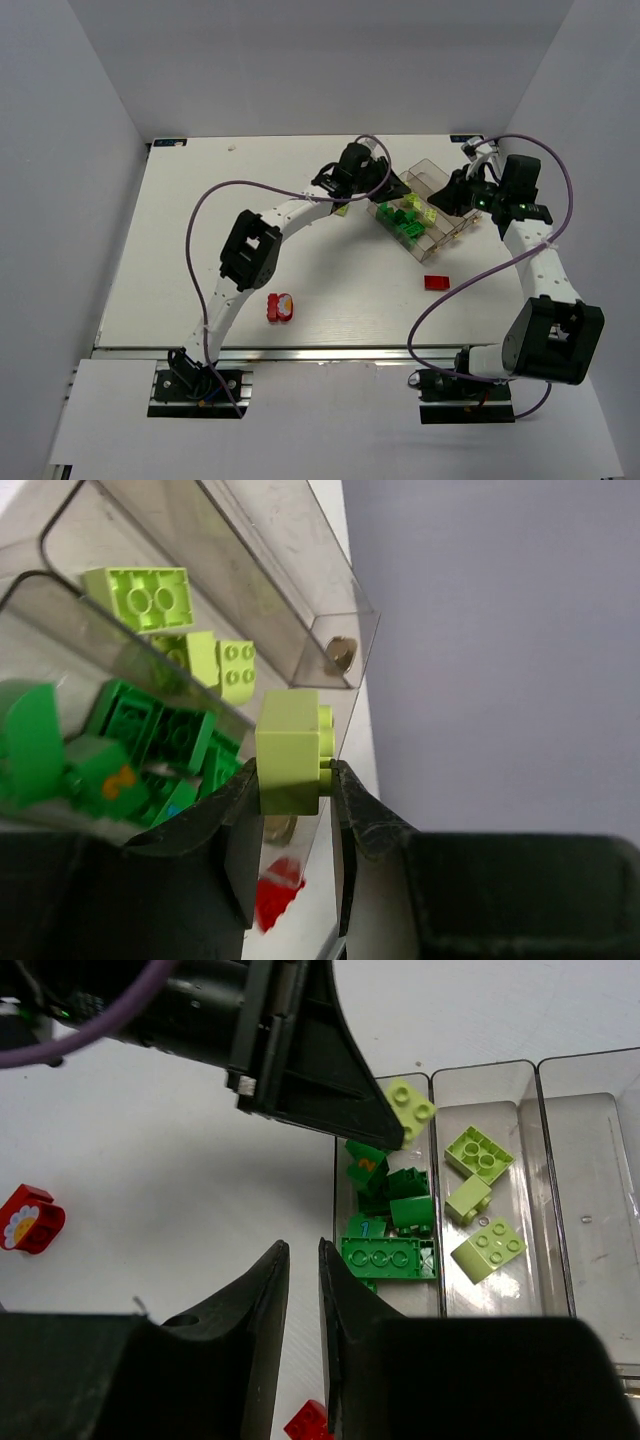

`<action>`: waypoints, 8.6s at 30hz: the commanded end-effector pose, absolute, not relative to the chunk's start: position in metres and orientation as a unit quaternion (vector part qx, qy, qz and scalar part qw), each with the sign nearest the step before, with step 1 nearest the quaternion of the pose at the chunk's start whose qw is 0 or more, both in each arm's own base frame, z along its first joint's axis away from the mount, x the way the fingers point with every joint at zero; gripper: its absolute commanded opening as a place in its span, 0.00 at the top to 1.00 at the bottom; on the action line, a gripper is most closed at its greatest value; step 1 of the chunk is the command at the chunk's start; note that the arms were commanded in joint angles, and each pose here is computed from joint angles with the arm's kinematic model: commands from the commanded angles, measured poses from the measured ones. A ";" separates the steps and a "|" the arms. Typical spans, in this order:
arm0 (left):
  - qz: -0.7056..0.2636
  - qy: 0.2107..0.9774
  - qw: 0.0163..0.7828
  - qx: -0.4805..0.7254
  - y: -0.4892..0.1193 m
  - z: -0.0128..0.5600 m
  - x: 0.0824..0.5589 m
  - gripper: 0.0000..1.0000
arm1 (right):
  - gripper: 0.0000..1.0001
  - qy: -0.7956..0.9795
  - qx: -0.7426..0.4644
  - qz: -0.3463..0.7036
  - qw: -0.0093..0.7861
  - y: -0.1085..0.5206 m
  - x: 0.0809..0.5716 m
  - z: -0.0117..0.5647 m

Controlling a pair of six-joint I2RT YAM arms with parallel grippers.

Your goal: Sort the legos into containers by color

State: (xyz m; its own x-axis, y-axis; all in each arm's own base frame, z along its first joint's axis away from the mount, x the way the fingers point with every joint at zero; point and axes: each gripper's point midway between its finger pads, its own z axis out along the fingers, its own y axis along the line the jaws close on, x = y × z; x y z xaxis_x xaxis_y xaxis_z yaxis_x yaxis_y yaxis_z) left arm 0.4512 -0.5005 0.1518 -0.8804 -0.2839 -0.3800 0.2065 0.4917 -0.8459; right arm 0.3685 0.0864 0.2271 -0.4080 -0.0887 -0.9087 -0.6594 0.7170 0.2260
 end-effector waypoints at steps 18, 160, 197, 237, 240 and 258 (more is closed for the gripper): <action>-0.588 0.762 0.229 -0.146 -0.552 0.160 0.485 0.44 | 0.76 0.771 -0.222 0.306 0.513 0.080 0.362 0.238; -0.241 0.912 0.238 -0.232 -0.235 0.113 0.427 0.15 | 0.11 0.861 -0.246 0.256 0.364 0.080 0.442 0.165; -0.067 0.936 0.340 -0.060 -0.312 0.051 0.522 0.41 | 0.40 0.783 -0.299 0.351 0.419 0.116 0.382 0.204; -0.714 0.647 0.268 0.021 -0.338 0.307 0.312 0.80 | 0.11 0.491 -0.604 0.306 0.548 0.229 0.308 0.252; -0.726 0.635 0.264 0.015 -0.336 0.312 0.308 0.80 | 0.11 0.482 -0.589 0.278 0.586 0.237 0.310 0.263; -0.733 0.631 0.253 0.009 -0.332 0.301 0.299 0.79 | 0.17 0.459 -0.574 0.294 0.610 0.267 0.300 0.289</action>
